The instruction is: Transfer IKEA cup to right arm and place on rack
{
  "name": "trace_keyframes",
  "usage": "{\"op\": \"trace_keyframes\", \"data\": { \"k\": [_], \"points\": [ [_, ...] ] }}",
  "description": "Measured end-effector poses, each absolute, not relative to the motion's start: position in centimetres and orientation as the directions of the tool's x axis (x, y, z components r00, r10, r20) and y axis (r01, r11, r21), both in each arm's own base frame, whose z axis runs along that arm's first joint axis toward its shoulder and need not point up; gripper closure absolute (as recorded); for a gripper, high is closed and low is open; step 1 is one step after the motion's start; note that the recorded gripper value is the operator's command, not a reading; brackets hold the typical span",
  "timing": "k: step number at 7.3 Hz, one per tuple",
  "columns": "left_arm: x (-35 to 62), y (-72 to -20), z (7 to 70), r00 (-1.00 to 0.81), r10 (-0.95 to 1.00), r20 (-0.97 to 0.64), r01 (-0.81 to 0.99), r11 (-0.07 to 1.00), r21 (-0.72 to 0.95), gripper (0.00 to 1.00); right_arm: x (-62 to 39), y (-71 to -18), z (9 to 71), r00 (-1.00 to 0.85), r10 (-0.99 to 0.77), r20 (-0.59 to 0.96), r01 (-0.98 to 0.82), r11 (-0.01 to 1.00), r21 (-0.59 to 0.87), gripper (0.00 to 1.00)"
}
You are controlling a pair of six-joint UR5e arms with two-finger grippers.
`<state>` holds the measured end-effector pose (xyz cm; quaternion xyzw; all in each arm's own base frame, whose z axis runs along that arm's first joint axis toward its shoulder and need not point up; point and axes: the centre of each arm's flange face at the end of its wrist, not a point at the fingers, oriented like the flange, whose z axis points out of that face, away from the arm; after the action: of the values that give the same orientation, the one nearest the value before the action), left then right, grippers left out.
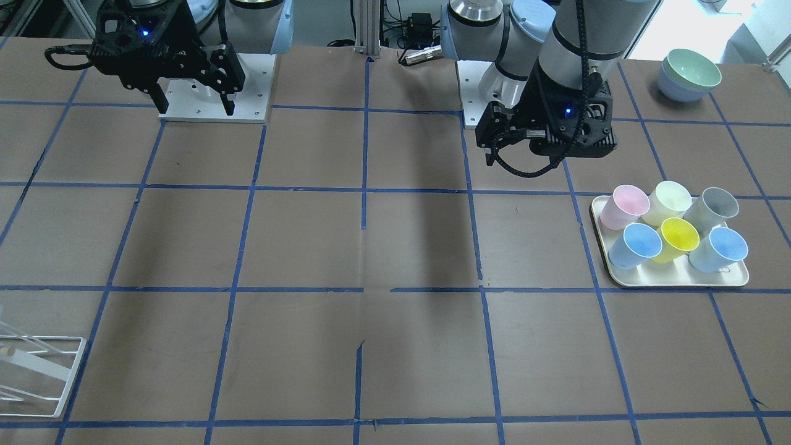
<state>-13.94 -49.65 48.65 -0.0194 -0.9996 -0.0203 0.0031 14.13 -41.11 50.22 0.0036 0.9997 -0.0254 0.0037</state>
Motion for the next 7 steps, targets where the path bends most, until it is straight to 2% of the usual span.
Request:
{"op": "trace_keyframes", "data": {
  "k": [3, 7],
  "points": [
    [-7.3, -49.5, 47.7, -0.971, 0.241, -0.005, 0.240, 0.968, 0.076, 0.00, 13.8, -40.9, 49.9, -1.000, 0.009, -0.004, 0.009, 1.000, -0.018, 0.00],
    [7.5, -49.0, 43.4, -0.844, 0.535, 0.047, 0.537, 0.838, 0.102, 0.00, 13.6, -40.7, 49.8, -1.000, 0.007, 0.000, 0.007, 1.000, -0.006, 0.00]
  ]
}}
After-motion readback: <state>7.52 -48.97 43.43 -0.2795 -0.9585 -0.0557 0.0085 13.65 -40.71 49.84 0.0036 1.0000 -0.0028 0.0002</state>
